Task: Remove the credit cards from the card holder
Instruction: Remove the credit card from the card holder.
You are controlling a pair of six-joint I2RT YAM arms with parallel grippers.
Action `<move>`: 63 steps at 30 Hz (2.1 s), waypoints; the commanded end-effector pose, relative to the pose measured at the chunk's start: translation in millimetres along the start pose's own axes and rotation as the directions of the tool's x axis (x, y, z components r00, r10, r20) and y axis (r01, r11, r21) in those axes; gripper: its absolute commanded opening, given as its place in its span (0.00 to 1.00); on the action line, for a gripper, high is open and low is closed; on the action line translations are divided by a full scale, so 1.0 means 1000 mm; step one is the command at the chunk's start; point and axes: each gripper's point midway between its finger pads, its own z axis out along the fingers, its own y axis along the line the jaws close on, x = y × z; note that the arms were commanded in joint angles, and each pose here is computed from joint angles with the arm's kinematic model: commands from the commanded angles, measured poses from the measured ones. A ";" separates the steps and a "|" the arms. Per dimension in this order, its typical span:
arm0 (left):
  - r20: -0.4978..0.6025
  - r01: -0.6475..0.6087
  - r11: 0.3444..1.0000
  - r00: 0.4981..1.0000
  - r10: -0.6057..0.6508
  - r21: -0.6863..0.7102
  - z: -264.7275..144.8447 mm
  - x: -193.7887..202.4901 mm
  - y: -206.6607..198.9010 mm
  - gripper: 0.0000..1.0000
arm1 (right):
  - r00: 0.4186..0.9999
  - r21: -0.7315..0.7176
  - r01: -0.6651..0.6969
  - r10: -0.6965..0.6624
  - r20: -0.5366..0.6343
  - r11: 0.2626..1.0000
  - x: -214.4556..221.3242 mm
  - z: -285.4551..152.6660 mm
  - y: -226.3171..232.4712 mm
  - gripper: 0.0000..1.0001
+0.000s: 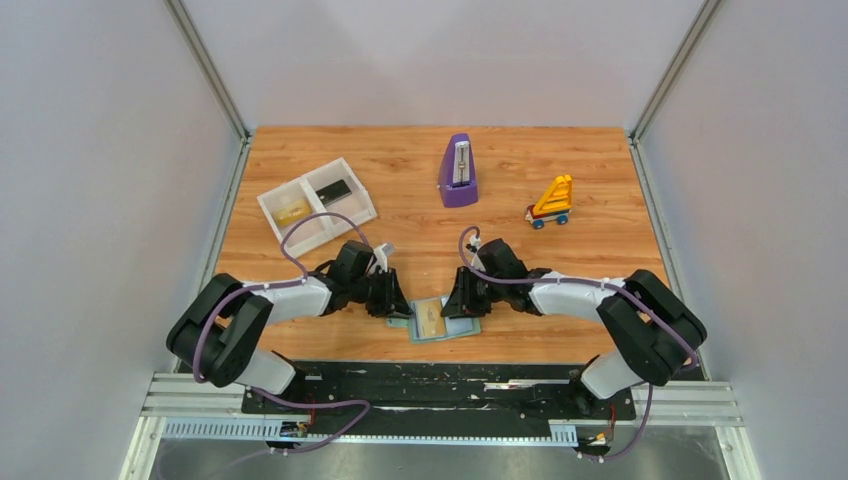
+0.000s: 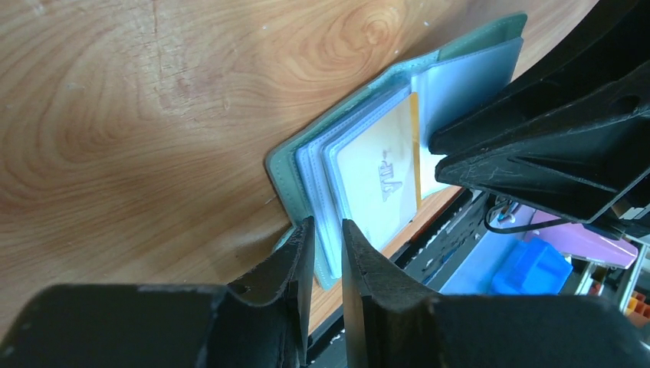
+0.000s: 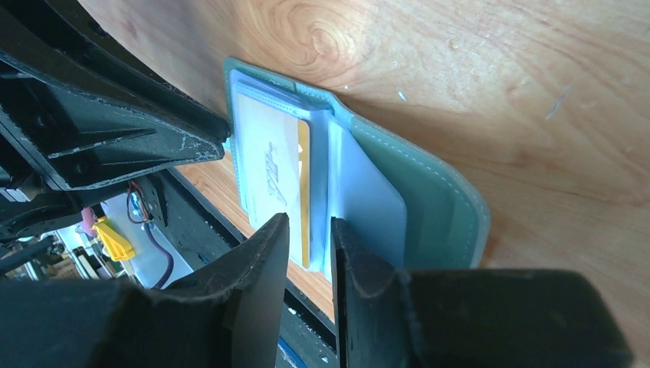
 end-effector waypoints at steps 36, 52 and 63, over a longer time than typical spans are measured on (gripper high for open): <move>-0.041 -0.045 0.995 0.998 0.041 -0.090 0.013 0.012 0.032 0.27 | 0.999 -0.175 -0.010 0.016 0.030 0.984 -0.007 -0.010 0.012 0.00; -0.027 -0.059 0.998 0.998 0.058 -0.005 -0.002 0.000 -0.005 0.38 | 0.999 -0.203 -0.023 0.028 0.024 0.979 -0.010 -0.020 0.015 0.08; -0.009 -0.089 0.995 0.996 0.090 0.034 -0.003 -0.011 -0.029 0.42 | 1.000 -0.237 -0.029 0.030 0.001 0.971 -0.013 -0.013 0.025 0.18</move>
